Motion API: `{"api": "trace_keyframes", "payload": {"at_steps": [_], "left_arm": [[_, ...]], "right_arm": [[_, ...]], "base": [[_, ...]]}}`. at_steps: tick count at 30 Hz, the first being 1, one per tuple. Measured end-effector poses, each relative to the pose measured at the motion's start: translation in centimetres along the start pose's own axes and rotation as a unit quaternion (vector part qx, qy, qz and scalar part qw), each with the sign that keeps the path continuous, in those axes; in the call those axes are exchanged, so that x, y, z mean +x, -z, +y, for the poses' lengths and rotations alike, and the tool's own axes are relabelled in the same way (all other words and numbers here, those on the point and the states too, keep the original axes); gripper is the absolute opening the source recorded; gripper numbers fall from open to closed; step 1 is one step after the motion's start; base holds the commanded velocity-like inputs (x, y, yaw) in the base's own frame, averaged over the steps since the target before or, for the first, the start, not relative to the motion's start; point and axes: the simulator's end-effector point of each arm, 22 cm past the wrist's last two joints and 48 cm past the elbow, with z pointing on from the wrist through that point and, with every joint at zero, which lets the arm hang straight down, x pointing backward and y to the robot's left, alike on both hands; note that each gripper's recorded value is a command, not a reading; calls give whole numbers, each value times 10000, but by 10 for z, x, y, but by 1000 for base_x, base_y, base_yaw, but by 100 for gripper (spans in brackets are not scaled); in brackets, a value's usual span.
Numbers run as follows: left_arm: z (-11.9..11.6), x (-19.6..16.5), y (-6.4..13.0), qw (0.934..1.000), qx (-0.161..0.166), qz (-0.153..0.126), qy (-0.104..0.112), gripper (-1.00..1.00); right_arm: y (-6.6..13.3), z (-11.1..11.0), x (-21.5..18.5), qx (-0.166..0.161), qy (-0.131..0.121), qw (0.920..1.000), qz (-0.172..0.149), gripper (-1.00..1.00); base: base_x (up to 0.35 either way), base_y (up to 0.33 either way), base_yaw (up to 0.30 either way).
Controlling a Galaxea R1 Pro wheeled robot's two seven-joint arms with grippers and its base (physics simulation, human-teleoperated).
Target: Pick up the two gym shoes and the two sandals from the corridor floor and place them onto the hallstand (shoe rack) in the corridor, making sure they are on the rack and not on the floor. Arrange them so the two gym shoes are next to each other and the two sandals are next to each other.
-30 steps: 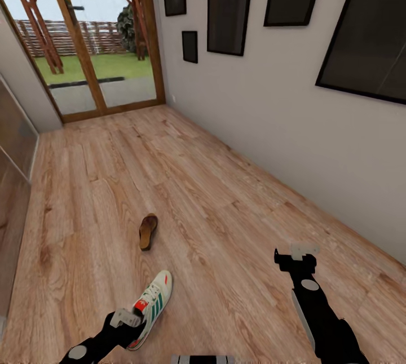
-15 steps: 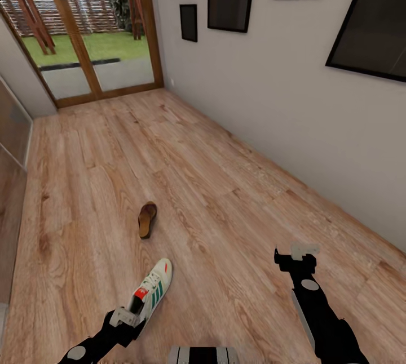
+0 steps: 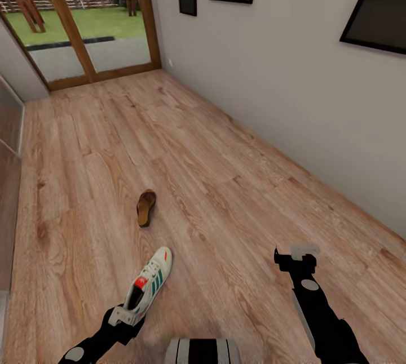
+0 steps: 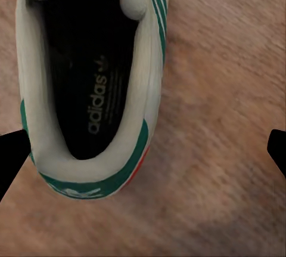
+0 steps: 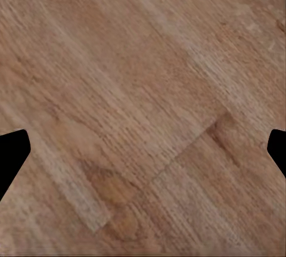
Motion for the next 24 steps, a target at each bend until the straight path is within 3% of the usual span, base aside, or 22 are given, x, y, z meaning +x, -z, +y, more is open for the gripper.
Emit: {"api": "trace_keyframes", "payload": {"at_steps": [7, 24], "left_arm": [[7, 12, -1, 9999, -90, 33, 142, 100], [8, 13, -1, 9998, -106, 36, 156, 100]], "right_arm": [[-6, 3, 17, -14, 42, 9999, 151, 100], [-7, 4, 19, -14, 47, 9999, 164, 100]], "base": [[0, 0, 53], [0, 0, 37]]}}
